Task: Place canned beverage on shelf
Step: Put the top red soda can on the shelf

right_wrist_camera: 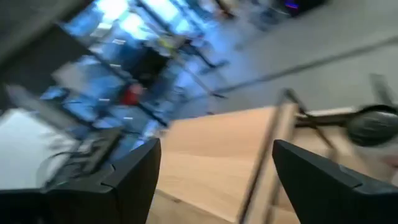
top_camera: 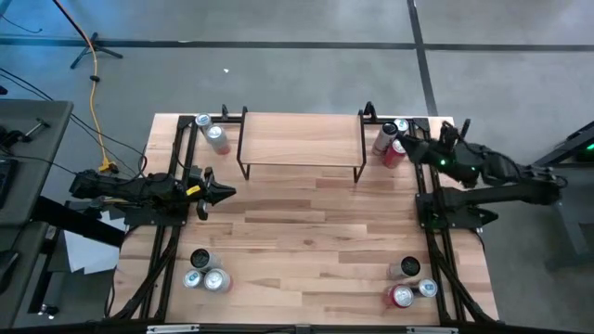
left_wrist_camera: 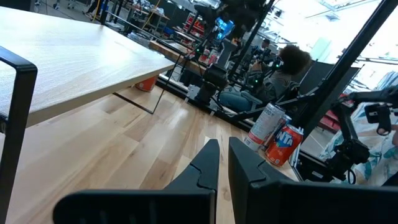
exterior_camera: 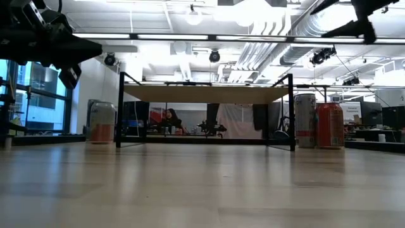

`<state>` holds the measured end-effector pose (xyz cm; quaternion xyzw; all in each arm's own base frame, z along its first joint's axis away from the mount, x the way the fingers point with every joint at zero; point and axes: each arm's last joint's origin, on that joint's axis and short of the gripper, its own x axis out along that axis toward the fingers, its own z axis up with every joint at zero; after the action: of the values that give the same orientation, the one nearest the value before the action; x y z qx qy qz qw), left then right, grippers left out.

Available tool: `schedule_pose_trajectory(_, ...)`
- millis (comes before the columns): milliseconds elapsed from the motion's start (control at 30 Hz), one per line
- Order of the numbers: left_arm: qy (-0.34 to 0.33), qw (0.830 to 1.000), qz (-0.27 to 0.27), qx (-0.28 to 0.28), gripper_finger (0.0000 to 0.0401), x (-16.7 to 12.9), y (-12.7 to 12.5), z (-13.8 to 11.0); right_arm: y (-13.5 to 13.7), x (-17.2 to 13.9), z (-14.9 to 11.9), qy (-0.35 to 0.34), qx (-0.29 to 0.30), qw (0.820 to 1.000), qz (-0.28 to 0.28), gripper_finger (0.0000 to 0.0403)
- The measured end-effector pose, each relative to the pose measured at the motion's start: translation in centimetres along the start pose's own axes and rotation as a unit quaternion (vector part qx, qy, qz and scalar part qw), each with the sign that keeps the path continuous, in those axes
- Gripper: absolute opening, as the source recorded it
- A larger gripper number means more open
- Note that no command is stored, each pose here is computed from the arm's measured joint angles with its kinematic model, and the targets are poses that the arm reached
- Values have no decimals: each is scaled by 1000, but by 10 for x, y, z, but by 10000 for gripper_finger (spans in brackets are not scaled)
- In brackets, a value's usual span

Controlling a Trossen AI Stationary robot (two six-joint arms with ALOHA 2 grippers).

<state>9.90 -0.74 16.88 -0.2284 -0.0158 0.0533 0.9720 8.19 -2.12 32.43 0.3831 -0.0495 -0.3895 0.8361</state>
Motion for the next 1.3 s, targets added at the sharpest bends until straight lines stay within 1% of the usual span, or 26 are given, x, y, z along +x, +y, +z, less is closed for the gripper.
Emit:
schedule_pose_trajectory(133,0,1000,0,0,0,0,0,0,14,9,12,7,7,995,-95,299)
schedule_pose_trajectory(233,0,1000,0,0,0,0,0,0,20,23,15,31,0,981,-192,299)
schedule_pose_trajectory(300,0,1000,0,0,0,0,0,0,21,35,16,63,-5,963,-261,299)
schedule_pose_trajectory(367,0,1000,0,0,0,0,0,0,19,47,17,107,-14,940,-324,299)
schedule_pose_trajectory(433,0,1000,0,0,0,0,0,0,14,61,18,157,-21,916,-369,299)
schedule_pose_trajectory(467,0,1000,0,0,0,0,0,0,11,67,18,187,-23,905,-381,299)
schedule_pose_trajectory(533,0,1000,0,0,0,0,0,0,5,82,19,252,-30,888,-383,299)
schedule_pose_trajectory(633,0,1000,0,0,0,0,0,0,-7,101,21,345,-46,865,-361,299)
schedule_pose_trajectory(700,0,1000,0,0,0,0,0,0,-15,111,23,392,-59,851,-345,299)
schedule_pose_trajectory(767,0,1000,0,0,0,0,0,0,-24,118,25,427,-78,836,-337,299)
schedule_pose_trajectory(867,0,1000,0,0,0,0,0,0,-36,122,28,461,-97,810,-350,299)
schedule_pose_trajectory(933,0,1000,0,0,0,0,0,0,-42,124,30,470,-119,799,-356,299)
schedule_pose_trajectory(1067,0,1000,0,0,0,0,0,0,-48,129,36,466,-176,792,-353,299)
schedule_pose_trajectory(1167,0,1000,0,0,0,0,0,0,-51,134,40,453,-225,791,-342,299)
schedule_pose_trajectory(1300,0,1000,0,0,0,0,0,0,-51,136,41,444,-240,794,-338,299)
